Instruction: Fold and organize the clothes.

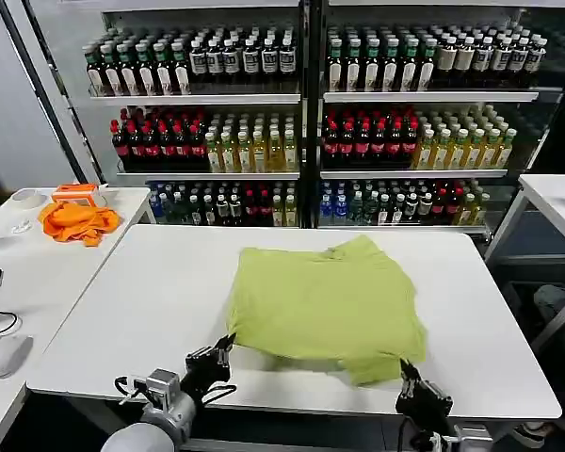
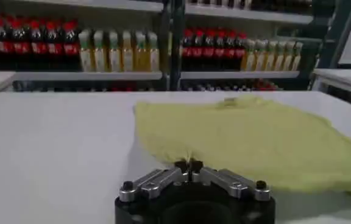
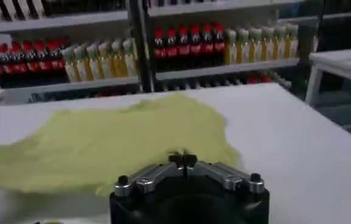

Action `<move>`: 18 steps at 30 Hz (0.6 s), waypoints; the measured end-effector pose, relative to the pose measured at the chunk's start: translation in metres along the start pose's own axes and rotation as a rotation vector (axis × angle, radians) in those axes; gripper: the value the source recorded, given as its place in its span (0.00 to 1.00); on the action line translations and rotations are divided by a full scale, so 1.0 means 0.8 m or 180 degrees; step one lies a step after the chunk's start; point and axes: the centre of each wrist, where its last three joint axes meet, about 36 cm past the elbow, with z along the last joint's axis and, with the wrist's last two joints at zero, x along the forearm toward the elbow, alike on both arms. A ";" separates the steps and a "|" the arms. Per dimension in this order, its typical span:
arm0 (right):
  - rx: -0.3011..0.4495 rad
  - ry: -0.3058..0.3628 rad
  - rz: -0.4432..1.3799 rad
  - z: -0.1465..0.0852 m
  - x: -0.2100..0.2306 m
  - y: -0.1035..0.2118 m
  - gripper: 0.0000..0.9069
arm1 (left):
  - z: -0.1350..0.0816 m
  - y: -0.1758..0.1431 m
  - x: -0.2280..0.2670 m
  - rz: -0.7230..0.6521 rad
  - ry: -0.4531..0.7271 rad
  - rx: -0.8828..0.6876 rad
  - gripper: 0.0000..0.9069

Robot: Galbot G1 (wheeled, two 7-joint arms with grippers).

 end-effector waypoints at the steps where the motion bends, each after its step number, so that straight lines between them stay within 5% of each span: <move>1: 0.0007 -0.0014 -0.0014 -0.002 -0.004 -0.002 0.00 | -0.002 0.001 -0.001 0.0005 -0.0013 -0.0016 0.02; 18: 0.0259 -0.0122 -0.0169 -0.015 -0.098 -0.027 0.00 | -0.012 0.013 -0.063 0.0042 -0.0081 -0.0228 0.02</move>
